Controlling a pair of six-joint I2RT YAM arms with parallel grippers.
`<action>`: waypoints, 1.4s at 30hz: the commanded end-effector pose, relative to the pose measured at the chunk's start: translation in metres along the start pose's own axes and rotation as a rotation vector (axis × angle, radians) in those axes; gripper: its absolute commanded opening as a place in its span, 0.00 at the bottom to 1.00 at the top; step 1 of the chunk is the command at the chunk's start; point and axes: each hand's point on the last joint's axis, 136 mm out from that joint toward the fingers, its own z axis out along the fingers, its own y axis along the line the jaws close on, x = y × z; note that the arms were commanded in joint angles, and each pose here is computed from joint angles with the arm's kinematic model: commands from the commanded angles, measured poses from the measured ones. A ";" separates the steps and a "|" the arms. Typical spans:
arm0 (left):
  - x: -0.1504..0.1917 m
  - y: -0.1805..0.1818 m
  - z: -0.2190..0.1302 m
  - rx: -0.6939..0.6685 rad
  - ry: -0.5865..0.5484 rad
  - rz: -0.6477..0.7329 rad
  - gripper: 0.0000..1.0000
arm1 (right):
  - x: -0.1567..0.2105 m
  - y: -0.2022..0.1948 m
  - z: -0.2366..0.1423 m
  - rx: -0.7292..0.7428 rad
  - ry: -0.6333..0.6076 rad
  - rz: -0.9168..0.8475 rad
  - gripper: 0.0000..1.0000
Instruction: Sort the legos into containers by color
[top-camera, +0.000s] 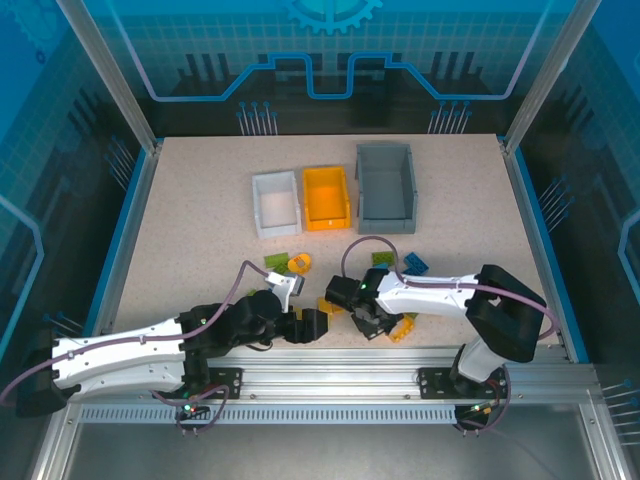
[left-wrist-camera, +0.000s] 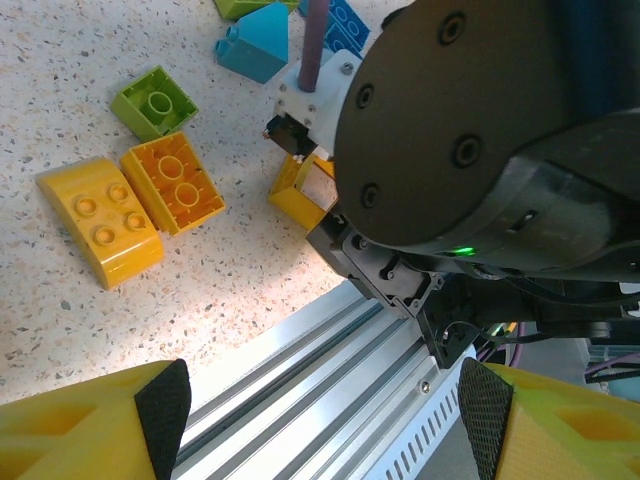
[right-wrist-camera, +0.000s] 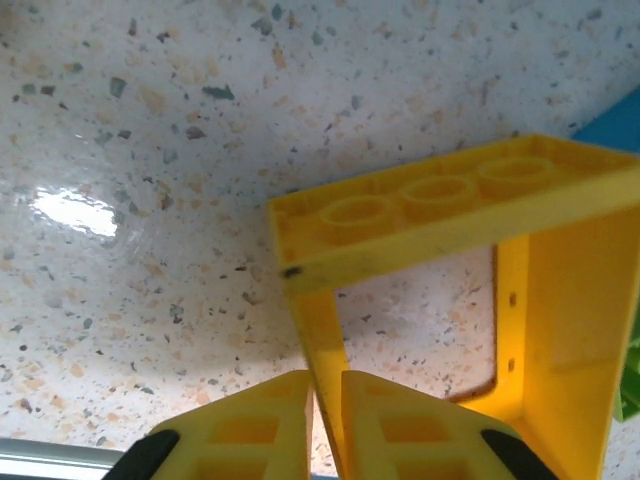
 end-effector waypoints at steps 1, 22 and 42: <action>-0.001 0.002 0.003 -0.004 -0.018 -0.011 0.76 | -0.016 0.001 -0.003 0.017 -0.036 -0.023 0.12; -0.120 -0.034 0.017 -0.117 -0.189 0.030 0.77 | -0.226 -0.153 -0.135 -0.200 -0.535 0.387 0.00; -0.187 -0.011 0.056 -0.110 -0.206 -0.047 0.78 | -0.334 -0.208 -0.014 -0.171 -0.343 0.568 0.26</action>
